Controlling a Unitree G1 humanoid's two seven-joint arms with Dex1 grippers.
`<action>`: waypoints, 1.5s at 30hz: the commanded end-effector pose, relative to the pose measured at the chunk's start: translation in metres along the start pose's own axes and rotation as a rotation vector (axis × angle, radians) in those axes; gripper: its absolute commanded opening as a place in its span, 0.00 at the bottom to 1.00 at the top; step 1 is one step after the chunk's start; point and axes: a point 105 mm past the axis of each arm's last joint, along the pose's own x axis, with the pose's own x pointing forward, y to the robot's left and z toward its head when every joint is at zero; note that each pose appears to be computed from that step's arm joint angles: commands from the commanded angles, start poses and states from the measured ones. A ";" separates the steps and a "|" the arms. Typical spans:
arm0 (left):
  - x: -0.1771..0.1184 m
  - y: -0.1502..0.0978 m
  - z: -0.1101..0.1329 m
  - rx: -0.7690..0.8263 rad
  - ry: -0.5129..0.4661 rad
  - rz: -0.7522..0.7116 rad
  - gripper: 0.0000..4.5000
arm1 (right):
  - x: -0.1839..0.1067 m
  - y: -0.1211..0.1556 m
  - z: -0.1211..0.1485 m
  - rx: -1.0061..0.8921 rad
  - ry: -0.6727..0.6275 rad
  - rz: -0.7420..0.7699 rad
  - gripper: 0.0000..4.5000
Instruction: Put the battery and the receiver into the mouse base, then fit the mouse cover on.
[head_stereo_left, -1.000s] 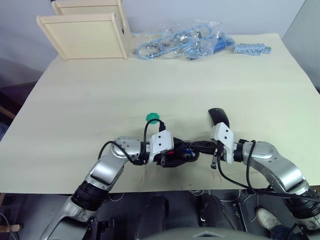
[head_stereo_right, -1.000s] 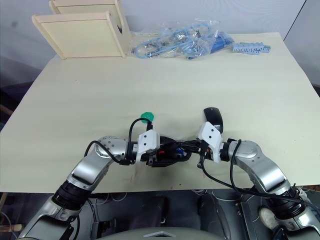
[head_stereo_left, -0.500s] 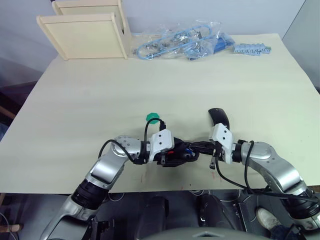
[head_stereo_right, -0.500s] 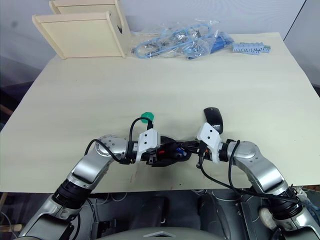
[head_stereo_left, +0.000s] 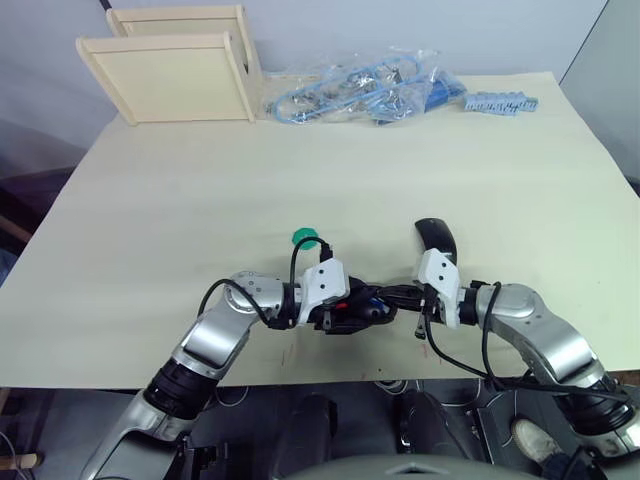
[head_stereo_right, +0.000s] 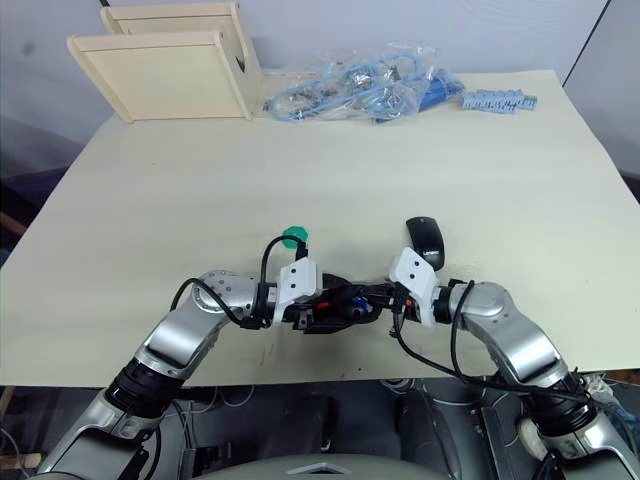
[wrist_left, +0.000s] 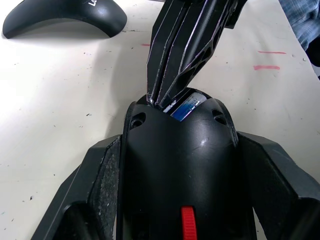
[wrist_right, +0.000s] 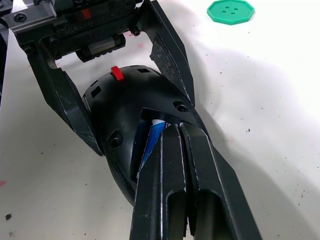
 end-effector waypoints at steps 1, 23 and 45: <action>-0.001 0.001 0.003 -0.010 -0.008 0.009 0.65 | -0.002 -0.003 -0.016 0.110 0.023 -0.030 0.00; 0.001 0.004 0.005 -0.015 -0.012 0.014 0.65 | -0.096 0.012 0.008 0.101 -0.163 -0.108 0.68; -0.039 0.003 0.033 -0.105 -0.099 0.062 0.98 | -0.116 0.011 0.007 0.132 -0.168 -0.277 1.00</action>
